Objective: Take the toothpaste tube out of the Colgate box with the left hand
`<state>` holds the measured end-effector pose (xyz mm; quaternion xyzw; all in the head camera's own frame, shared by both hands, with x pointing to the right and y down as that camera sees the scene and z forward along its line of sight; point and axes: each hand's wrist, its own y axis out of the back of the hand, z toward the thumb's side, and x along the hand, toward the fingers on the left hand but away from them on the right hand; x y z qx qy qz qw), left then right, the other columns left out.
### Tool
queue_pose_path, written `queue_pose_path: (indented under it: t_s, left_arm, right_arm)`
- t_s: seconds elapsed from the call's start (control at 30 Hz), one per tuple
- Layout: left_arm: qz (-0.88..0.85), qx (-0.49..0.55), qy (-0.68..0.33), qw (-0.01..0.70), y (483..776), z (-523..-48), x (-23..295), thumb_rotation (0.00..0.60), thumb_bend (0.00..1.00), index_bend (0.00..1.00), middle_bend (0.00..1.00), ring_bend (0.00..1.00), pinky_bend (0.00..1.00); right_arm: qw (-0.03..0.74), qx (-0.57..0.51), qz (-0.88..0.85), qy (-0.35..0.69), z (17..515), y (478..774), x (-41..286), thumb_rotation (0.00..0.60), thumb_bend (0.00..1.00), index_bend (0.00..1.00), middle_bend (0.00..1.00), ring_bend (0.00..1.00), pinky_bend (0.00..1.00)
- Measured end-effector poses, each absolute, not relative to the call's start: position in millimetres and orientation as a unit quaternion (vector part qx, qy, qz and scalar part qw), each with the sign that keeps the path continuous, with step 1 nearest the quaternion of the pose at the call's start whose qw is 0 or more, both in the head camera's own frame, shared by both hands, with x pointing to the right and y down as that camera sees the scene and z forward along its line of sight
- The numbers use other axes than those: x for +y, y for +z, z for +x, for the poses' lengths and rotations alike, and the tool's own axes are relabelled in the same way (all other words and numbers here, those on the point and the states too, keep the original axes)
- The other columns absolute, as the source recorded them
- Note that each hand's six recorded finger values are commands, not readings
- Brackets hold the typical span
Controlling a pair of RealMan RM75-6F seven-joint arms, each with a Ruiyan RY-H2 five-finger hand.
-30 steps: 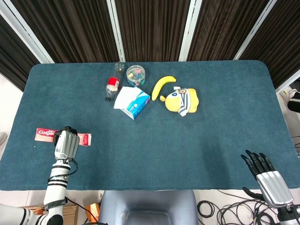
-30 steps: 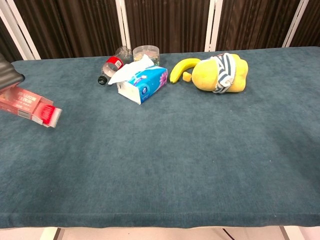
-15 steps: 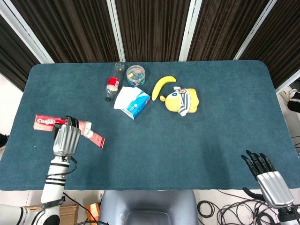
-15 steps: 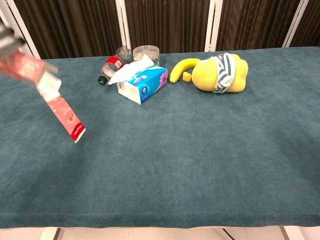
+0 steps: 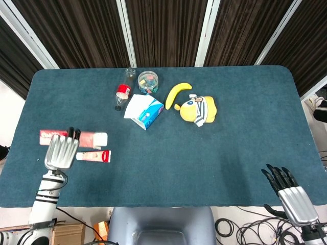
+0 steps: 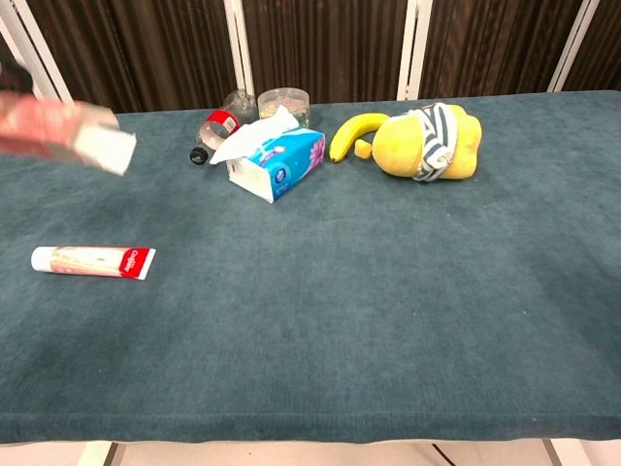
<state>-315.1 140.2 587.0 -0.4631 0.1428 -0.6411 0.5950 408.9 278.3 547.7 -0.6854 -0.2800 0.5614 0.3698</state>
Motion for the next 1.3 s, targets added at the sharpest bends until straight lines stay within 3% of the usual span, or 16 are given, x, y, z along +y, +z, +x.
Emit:
queue_pose_path:
  t_s: [0.13, 0.4, 0.57, 0.67, 0.77, 0.87, 1.0, 1.2, 1.3]
  left_arm:
    - [-0.533, 0.114, -0.64, 0.541, 614.0, -320.1, 176.8, 0.6, 0.41, 0.48, 0.52, 0.9, 0.94]
    - [-0.572, 0.087, -0.654, 0.488, 656.0, -325.3, 204.5, 0.6, 0.41, 0.47, 0.5, 0.88, 0.94]
    - [-0.591, 0.082, -0.664, 0.451, 673.5, -330.9, 211.8, 0.6, 0.4, 0.33, 0.38, 0.85, 0.91]
    - [-0.596, 0.089, -0.665, 0.44, 675.6, -332.4, 212.9, 0.6, 0.35, 0.2, 0.27, 0.77, 0.89]
    - [-0.603, 0.099, -0.663, 0.433, 675.0, -333.5, 214.1, 0.6, 0.3, 0.06, 0.14, 0.6, 0.9]
    - [-0.608, 0.109, -0.657, 0.433, 671.3, -333.4, 215.1, 0.6, 0.28, 0.01, 0.06, 0.5, 0.89]
    - [-0.617, 0.117, -0.647, 0.432, 661.8, -336.8, 219.6, 0.6, 0.28, 0.0, 0.0, 0.34, 0.76]
    - [-0.64, 0.166, -0.619, 0.424, 636.2, -346.9, 227.2, 0.6, 0.28, 0.0, 0.0, 0.12, 0.3]
    - [-0.658, 0.21, -0.584, 0.427, 619.4, -350.7, 232.5, 0.6, 0.28, 0.01, 0.0, 0.08, 0.25]
  right_arm:
    - [0.369, -0.279, -0.686, 0.562, 408.7, 548.6, 277.8, 0.6, 0.1, 0.01, 0.0, 0.05, 0.07]
    - [0.368, -0.276, -0.686, 0.564, 409.4, 549.0, 276.9, 0.6, 0.09, 0.01, 0.0, 0.05, 0.07]
    - [0.368, -0.277, -0.686, 0.564, 409.7, 548.8, 277.2, 0.6, 0.1, 0.01, 0.0, 0.05, 0.07]
    - [0.367, -0.276, -0.685, 0.565, 409.7, 548.9, 277.2, 0.6, 0.09, 0.01, 0.0, 0.05, 0.07]
    - [0.367, -0.277, -0.685, 0.566, 409.7, 549.2, 276.8, 0.6, 0.1, 0.01, 0.0, 0.05, 0.07]
    - [0.367, -0.276, -0.685, 0.566, 409.6, 549.6, 276.9, 0.6, 0.09, 0.01, 0.0, 0.05, 0.07]
    - [0.366, -0.276, -0.684, 0.568, 409.7, 550.0, 276.8, 0.6, 0.1, 0.01, 0.0, 0.05, 0.07]
    - [0.368, -0.281, -0.68, 0.568, 410.4, 549.0, 275.2, 0.6, 0.09, 0.01, 0.0, 0.05, 0.07]
    - [0.371, -0.292, -0.674, 0.568, 411.1, 547.9, 273.1, 0.6, 0.1, 0.01, 0.0, 0.05, 0.07]
